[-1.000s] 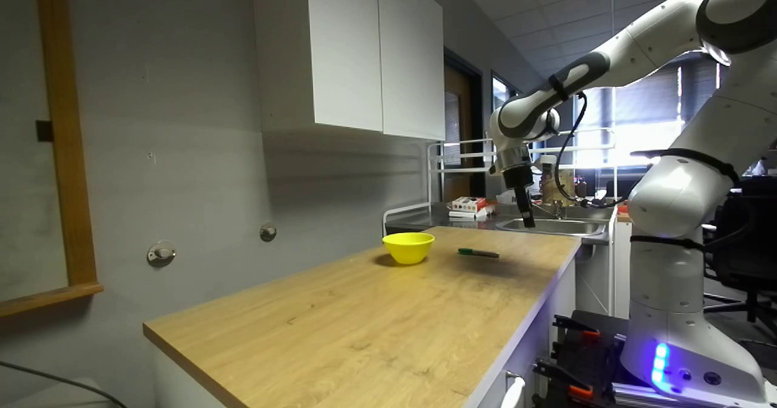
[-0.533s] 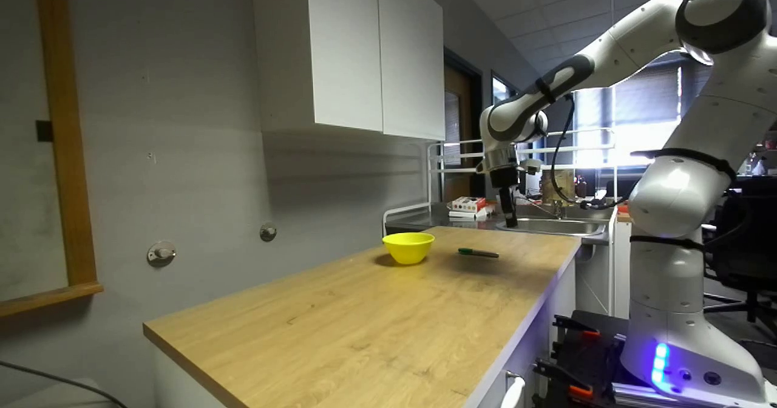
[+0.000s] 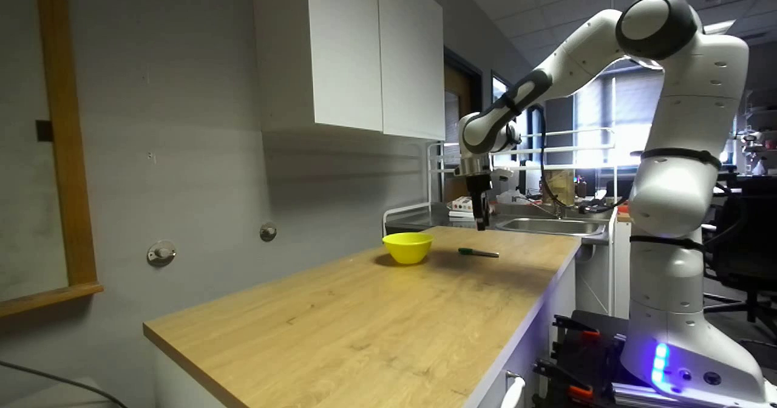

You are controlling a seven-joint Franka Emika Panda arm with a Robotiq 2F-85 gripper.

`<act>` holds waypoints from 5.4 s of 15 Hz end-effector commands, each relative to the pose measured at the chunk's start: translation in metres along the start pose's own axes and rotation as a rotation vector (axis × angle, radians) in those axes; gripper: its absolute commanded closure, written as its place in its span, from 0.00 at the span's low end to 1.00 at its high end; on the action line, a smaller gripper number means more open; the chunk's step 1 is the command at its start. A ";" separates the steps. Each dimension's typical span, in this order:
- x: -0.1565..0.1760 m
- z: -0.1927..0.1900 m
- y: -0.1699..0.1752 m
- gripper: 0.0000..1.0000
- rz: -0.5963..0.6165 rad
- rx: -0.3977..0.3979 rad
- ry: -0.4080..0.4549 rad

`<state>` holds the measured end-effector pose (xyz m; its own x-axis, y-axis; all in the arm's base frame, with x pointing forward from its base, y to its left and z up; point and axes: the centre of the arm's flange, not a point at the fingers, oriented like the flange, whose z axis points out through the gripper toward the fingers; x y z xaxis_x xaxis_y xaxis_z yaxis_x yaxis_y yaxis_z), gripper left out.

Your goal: Put the marker in the bowl

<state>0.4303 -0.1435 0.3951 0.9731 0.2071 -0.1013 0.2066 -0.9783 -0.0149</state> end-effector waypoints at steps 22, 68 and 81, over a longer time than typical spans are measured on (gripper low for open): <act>0.050 0.093 0.102 0.40 0.149 0.118 -0.150; 0.180 -0.014 -0.052 0.91 -0.120 0.109 0.301; 0.178 -0.015 -0.061 0.00 -0.153 0.111 0.270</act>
<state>0.5951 -0.0453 0.3905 0.9330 0.3094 0.1837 0.3319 -0.9372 -0.1075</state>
